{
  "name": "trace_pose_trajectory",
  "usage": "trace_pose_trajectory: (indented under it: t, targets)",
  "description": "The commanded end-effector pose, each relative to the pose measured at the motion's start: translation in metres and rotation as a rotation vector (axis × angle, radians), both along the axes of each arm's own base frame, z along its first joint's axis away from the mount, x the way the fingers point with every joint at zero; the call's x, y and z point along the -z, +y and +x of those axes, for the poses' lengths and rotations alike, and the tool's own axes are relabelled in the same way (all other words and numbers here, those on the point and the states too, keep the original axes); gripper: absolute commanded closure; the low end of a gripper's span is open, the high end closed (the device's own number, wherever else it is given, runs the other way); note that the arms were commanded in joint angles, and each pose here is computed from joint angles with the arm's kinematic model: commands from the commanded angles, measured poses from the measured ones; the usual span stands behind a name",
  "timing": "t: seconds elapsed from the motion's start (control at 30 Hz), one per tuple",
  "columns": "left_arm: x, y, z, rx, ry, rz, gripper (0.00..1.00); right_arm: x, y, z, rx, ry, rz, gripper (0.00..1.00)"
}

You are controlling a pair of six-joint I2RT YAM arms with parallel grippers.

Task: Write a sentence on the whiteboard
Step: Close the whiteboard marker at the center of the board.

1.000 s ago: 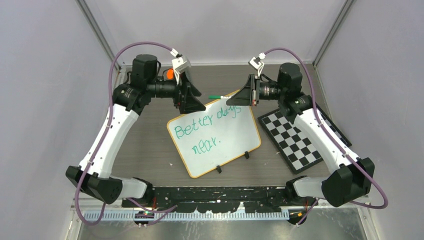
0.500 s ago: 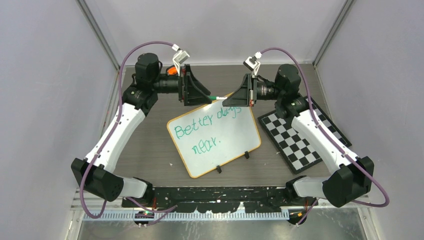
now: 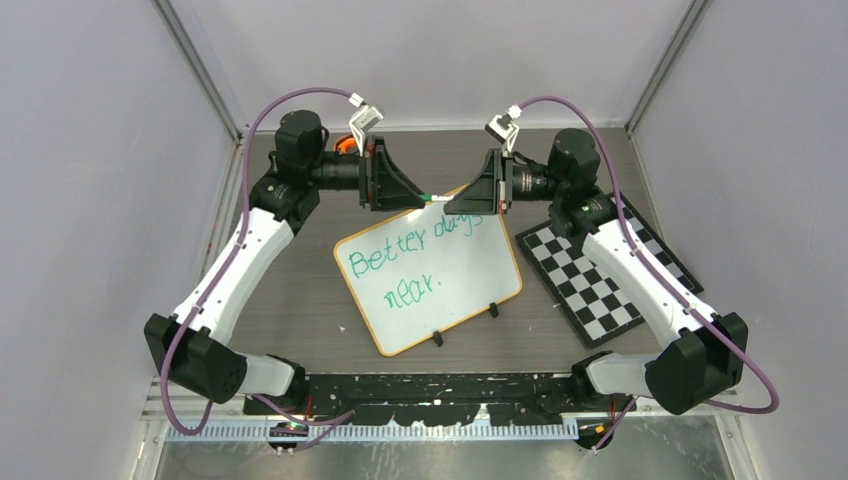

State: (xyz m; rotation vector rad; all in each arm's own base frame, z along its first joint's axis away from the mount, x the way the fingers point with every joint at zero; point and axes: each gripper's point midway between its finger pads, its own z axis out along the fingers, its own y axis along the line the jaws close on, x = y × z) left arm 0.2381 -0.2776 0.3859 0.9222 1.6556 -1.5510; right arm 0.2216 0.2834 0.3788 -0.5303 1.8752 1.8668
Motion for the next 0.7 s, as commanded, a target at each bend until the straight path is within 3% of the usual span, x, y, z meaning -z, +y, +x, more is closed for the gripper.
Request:
trace_pose_trajectory:
  t: [0.0,0.23,0.47,0.67]
  targets:
    - [-0.007,0.002,-0.013,0.035,-0.053,-0.024,0.7,-0.007,0.001,-0.002,-0.007,-0.038,0.004,1.0]
    - [-0.008,-0.002,-0.018,0.047,-0.052,-0.025,1.0,0.006,0.004,-0.005,-0.017,-0.042,-0.049,1.0]
    - [-0.003,-0.016,-0.028,0.103,0.044,-0.03,1.0,0.021,0.013,-0.022,-0.072,-0.111,-0.143,1.0]
    - [-0.012,-0.027,-0.028,0.151,0.163,-0.11,1.0,0.032,0.018,-0.038,-0.123,-0.229,-0.232,1.0]
